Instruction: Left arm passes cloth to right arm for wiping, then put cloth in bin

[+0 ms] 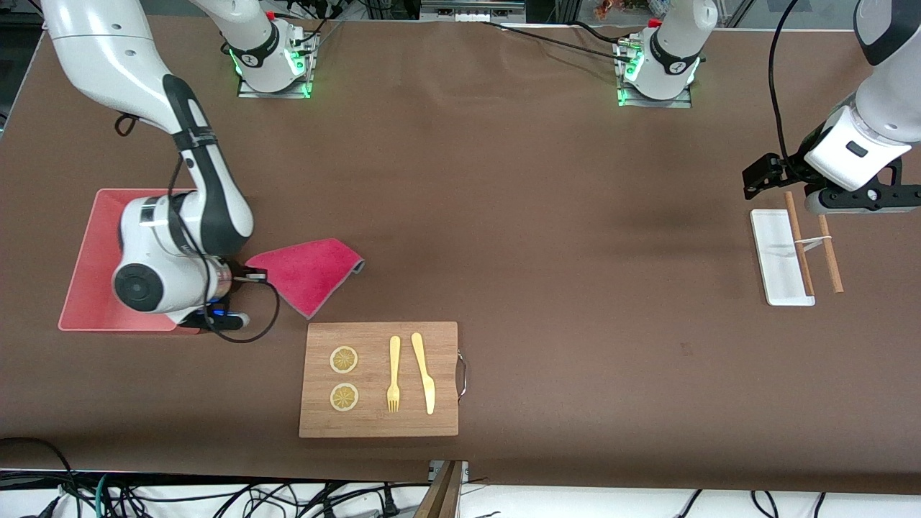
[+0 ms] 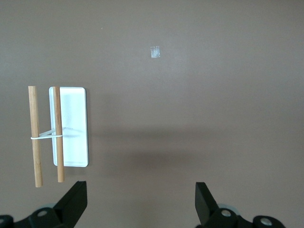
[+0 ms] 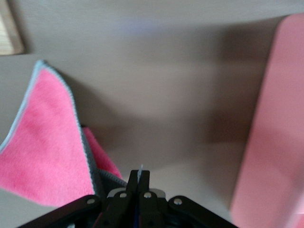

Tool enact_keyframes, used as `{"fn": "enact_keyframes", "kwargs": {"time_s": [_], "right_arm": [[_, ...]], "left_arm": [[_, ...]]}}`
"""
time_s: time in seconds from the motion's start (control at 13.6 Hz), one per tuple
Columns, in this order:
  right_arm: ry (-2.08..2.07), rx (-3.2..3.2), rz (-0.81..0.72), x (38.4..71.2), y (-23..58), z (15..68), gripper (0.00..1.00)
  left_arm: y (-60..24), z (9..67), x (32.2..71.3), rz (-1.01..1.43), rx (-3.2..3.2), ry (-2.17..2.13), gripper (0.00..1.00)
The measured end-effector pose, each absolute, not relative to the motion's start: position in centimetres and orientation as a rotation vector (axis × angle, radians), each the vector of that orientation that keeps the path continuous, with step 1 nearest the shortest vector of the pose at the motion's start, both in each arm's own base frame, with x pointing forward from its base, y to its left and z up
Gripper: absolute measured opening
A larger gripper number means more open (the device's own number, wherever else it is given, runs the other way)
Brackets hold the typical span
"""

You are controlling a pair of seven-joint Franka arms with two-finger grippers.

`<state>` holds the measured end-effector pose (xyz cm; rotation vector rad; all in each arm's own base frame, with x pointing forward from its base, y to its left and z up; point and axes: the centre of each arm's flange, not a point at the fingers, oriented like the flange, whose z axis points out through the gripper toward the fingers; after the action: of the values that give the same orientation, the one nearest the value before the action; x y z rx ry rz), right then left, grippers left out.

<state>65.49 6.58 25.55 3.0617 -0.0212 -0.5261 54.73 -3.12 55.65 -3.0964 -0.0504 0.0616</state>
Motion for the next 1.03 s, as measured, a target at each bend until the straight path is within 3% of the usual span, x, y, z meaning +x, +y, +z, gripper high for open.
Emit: {"fn": "enact_keyframes", "kwargs": {"time_s": [0.37, 0.74, 1.03], "right_arm": [[0.069, 3.062, -0.585, 65.0, 3.2, 31.3, 0.02], [0.037, 3.064, -0.620, 64.2, 0.8, 45.2, 0.02], [0.099, 3.074, -0.592, 62.3, -7.5, 52.9, 0.02]], "left_arm": [[-3.2, 55.8, 54.8, 0.056, -3.097, -0.047, 1.00], [-3.3, 56.0, 54.8, 0.050, -3.097, -0.044, 1.00], [-4.4, 56.0, 54.7, 0.049, -3.097, -0.015, 1.00]]}}
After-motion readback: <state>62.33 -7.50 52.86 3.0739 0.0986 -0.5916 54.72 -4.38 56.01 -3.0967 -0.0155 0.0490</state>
